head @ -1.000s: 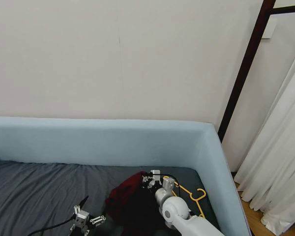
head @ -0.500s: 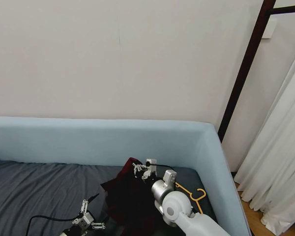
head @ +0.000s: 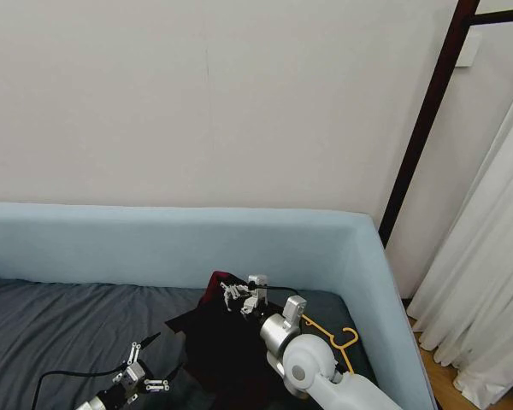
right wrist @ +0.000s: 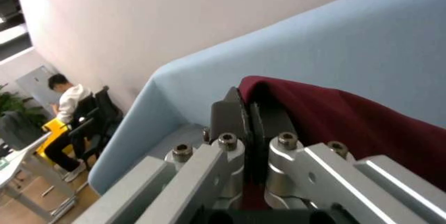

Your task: Pick up the clothes from the sofa and hang them on the clothes hanger.

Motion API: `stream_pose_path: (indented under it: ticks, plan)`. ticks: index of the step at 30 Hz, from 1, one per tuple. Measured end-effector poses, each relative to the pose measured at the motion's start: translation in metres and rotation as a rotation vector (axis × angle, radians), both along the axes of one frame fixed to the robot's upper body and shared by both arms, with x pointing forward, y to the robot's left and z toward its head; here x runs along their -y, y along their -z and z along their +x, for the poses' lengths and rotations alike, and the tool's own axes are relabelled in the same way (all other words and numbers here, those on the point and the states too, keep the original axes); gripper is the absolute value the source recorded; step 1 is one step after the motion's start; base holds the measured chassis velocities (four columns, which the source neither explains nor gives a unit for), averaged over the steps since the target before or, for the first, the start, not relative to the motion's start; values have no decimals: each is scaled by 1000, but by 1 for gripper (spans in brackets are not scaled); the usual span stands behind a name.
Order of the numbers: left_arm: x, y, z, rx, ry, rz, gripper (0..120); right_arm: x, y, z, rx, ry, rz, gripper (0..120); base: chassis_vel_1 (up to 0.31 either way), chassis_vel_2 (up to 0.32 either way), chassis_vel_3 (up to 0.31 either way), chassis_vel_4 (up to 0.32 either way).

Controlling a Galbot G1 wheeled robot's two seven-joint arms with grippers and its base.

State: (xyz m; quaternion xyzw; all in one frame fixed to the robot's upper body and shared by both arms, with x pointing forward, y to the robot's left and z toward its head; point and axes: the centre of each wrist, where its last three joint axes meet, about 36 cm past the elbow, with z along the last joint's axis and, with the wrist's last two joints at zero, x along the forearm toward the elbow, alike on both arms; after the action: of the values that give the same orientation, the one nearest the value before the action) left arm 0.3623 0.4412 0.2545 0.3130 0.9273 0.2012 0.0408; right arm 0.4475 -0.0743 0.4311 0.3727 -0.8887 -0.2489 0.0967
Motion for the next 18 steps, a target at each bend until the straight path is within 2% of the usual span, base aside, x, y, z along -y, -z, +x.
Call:
stream_pose_path:
  ticks: [4,11,15,18]
  plan:
    - [-2,-2,11,24,3,6,98,0,-1,-3,12,-33,9,0,0,0,0,0]
    - [10,1,19,43,10,9,91,-6,0,-6,20,-77,16,0,0,0,0,0]
    - [14,6,21,45,7,4,82,-9,-3,-8,26,-91,25,0,0,0,0,0]
    - [13,9,23,50,-1,4,70,-12,-6,-9,31,-101,34,0,0,0,0,0]
